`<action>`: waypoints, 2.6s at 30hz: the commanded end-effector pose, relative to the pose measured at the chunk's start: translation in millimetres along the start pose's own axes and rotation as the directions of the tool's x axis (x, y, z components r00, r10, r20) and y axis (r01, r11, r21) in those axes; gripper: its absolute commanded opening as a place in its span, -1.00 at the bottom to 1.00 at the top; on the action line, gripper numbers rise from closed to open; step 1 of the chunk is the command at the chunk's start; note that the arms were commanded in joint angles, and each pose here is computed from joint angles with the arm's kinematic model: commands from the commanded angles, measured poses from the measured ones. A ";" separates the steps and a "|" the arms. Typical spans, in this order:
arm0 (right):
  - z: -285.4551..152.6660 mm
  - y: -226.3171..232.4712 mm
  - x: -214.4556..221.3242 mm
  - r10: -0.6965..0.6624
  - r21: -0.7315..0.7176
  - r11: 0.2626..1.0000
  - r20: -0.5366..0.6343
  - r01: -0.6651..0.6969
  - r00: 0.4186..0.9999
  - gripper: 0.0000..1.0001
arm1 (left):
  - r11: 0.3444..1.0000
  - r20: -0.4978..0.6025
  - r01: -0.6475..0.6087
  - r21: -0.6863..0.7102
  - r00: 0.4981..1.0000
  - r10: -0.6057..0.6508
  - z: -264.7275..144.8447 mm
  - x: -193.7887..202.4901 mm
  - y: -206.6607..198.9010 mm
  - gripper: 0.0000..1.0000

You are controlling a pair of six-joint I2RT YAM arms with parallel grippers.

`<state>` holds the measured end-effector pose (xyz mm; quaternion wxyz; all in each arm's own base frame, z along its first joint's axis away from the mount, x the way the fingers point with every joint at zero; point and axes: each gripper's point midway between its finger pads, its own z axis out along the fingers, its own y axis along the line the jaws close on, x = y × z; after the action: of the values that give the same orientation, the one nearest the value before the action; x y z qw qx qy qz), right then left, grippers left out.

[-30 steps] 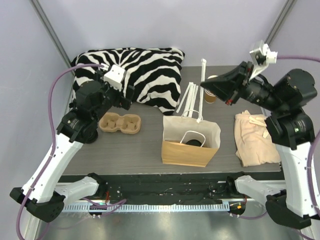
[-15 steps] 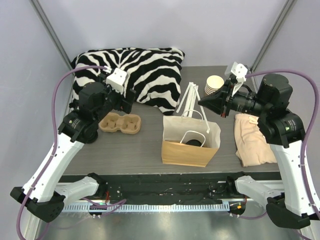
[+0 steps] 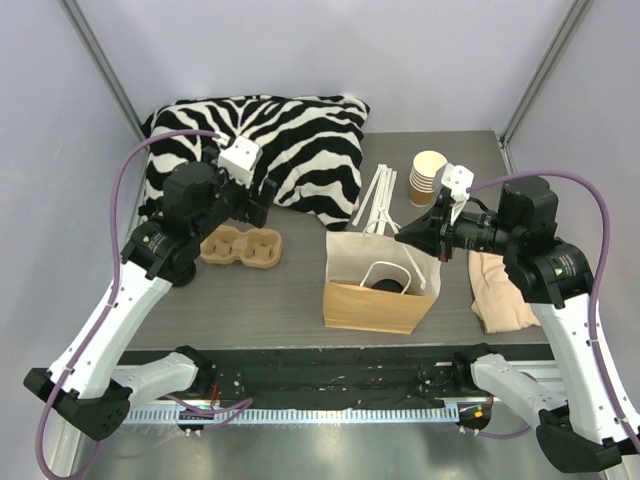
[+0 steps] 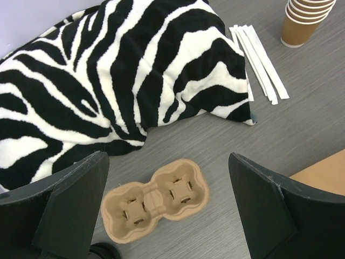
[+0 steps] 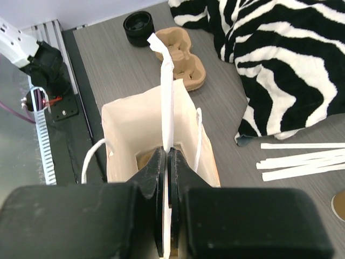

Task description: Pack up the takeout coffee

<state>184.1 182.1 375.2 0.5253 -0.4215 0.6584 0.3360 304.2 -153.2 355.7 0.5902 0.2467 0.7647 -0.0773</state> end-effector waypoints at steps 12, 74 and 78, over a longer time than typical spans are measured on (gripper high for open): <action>13.6 7.9 59.6 -0.078 -0.114 0.991 -0.119 0.065 0.990 -0.98 | 1.000 0.033 0.008 0.030 0.999 -0.009 5.9 -13.9 -4.1 0.94; -48.1 -274.3 66.5 0.425 0.754 0.562 0.089 -0.339 0.901 1.00 | 0.781 -0.539 0.622 -0.046 0.643 -0.544 71.5 81.0 110.4 0.99; -73.8 -265.3 99.1 0.461 0.809 0.519 0.005 -0.275 0.887 0.99 | 0.792 -0.572 0.583 -0.182 0.592 -0.567 46.7 121.8 133.5 1.00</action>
<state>408.6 1.2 312.6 0.5263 -0.0129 0.8435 0.1064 415.8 -37.6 255.5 0.2846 0.0264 0.9354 -0.2082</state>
